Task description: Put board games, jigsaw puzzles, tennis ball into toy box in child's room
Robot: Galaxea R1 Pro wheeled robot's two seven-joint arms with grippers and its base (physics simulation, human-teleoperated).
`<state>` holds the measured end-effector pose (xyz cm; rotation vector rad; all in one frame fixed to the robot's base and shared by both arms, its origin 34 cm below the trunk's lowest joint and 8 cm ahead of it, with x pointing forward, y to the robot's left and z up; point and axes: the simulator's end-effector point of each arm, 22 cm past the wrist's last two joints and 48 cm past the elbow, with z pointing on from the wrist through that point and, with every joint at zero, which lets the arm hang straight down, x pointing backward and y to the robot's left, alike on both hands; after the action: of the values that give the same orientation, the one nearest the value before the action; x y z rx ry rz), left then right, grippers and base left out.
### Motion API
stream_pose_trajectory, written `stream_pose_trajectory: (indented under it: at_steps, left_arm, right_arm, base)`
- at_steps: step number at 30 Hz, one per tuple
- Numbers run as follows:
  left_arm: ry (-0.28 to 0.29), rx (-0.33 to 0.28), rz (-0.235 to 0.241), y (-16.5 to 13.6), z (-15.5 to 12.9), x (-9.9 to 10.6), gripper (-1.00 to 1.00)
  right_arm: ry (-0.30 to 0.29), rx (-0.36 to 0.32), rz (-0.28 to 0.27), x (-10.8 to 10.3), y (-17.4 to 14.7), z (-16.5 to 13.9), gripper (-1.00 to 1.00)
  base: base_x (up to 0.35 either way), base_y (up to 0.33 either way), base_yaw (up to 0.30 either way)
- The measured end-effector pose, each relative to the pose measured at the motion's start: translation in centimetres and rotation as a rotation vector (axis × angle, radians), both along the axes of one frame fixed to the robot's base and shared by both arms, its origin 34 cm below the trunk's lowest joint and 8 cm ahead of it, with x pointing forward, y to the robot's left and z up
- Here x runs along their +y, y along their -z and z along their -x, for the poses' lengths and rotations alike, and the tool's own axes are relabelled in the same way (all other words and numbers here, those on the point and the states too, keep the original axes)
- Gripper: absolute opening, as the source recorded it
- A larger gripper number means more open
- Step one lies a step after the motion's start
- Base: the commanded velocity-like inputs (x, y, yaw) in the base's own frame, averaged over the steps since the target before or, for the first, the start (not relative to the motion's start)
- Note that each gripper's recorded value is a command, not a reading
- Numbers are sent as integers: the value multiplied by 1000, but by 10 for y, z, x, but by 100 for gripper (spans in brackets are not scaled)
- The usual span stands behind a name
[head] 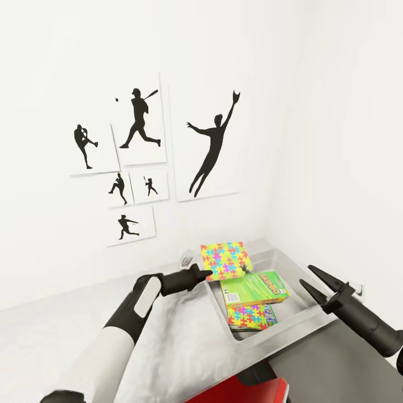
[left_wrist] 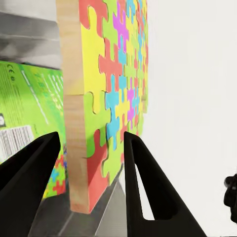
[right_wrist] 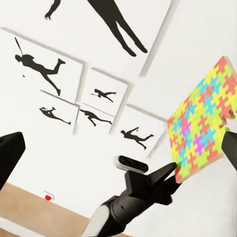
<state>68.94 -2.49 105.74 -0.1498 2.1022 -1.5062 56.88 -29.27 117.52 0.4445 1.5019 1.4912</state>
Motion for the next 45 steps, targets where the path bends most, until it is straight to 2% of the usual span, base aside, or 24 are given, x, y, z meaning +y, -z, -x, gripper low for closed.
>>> stream_pose_trajectory:
  at_steps: [6, 14, 18, 24, 26, 30, 32, 35, 39, 42, 45]
  left_arm:
    - [-7, -17, -58, 27, 4, -10, -100]
    - [49, -46, -115, 38, 18, -28, -100]
    - [75, -50, -106, 35, 25, -39, -100]
    - [137, -64, -57, 18, 42, -69, -100]
    - [144, -75, -54, 12, 45, -78, -100]
    - [91, -53, -63, -5, 39, -89, -100]
    - [57, -21, -101, -3, 36, -89, -100]
    - [31, 16, -113, 0, 33, -88, -100]
    - [23, 17, -114, -5, 28, -88, -100]
    - [-12, 8, -121, -5, 19, -84, -100]
    - [-48, 9, -176, 7, 14, -79, -100]
  right_arm:
    - [18, -10, -2, -7, -4, 0, 100]
    - [24, -11, -8, -7, -4, 0, 100]
    - [24, -12, -8, -7, -4, 0, 100]
    - [24, -12, -7, -7, -5, 0, 100]
    - [24, -11, -6, -8, -4, 0, 100]
    - [25, -9, -6, -7, -3, -1, 100]
    - [26, -8, -3, -9, -3, -1, 100]
    - [26, -5, -1, -9, -2, -1, 100]
    - [26, 0, 0, -10, 0, -2, 100]
    - [29, 3, 0, -11, 2, -3, 100]
    - [51, -7, -12, -21, 0, -2, 100]
  base:
    - [0, 0, 0]
    - [0, 0, 0]
    - [0, 0, 0]
    - [0, 0, 0]
    - [0, 0, 0]
    - [0, 0, 0]
    - [0, 0, 0]
    - [0, 0, 0]
    - [0, 0, 0]
    - [0, 0, 0]
    - [0, 0, 0]
